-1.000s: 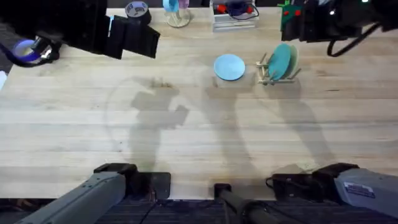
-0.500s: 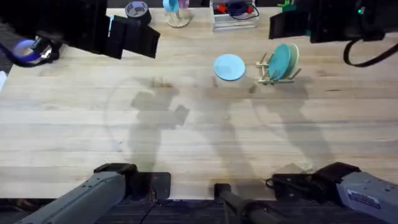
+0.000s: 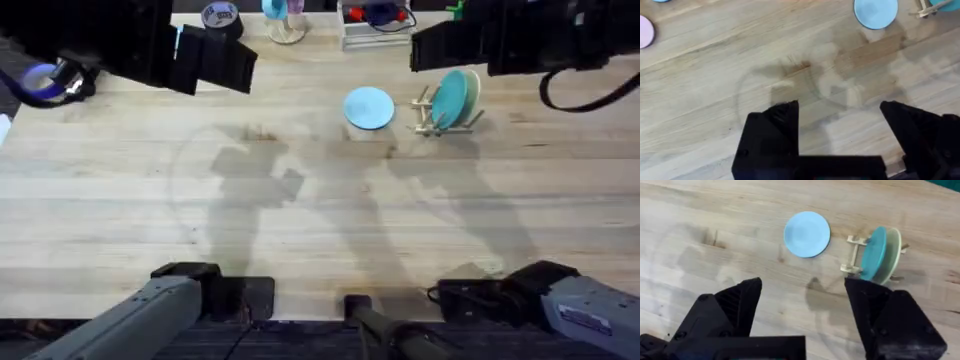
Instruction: Pick up the plates from the table one by one and place each into a slot on the dish rack.
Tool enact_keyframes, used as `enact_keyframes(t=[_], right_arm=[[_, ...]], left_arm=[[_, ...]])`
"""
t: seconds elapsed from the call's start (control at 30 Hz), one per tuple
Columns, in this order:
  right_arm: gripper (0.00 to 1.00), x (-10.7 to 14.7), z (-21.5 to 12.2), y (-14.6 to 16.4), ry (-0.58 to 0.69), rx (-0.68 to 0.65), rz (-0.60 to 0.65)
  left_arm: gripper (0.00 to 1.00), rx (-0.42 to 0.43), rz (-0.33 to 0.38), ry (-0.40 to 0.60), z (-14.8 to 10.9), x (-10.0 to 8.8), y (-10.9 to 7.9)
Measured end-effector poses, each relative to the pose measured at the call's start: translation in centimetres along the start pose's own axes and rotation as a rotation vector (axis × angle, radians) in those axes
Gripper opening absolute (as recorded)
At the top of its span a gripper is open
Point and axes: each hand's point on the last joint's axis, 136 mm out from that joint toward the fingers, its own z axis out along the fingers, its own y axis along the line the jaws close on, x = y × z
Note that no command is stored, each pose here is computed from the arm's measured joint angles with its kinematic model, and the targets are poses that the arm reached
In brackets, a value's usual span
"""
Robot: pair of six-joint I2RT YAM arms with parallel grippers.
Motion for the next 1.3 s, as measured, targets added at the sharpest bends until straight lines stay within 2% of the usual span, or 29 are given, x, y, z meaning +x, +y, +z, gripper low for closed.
enact_keyframes(t=[0.83, 1.0, 1.03, 1.17, 1.2, 1.3], right_arm=[[0.995, -0.4, 0.0, 0.3, -0.018, -0.013, -0.001], [0.995, -0.4, 0.0, 0.3, -0.018, -0.013, -0.001], [0.995, -0.4, 0.0, 0.3, -0.018, -0.013, -0.001], [0.995, -0.5, 0.0, 0.3, -0.018, -0.014, -0.001], [0.995, -0.5, 0.0, 0.3, -0.018, -0.014, -0.001], [0.995, -0.5, 0.0, 0.3, -0.018, -0.014, -0.001]], left_arm=[[0.993, 0.000, -0.002, -0.001, 0.0, 0.0, 0.0], [0.994, 0.014, -0.014, -0.067, -0.1, -1.6, -0.1], [0.947, 0.027, -0.021, -0.091, -0.1, -2.2, -0.3], [0.347, 0.088, -0.021, -0.163, -0.3, -3.9, -1.2], [0.052, 0.122, -0.054, -0.164, -0.1, -4.2, -1.6], [0.043, 0.151, -0.101, -0.149, 0.4, -4.3, -1.8]])
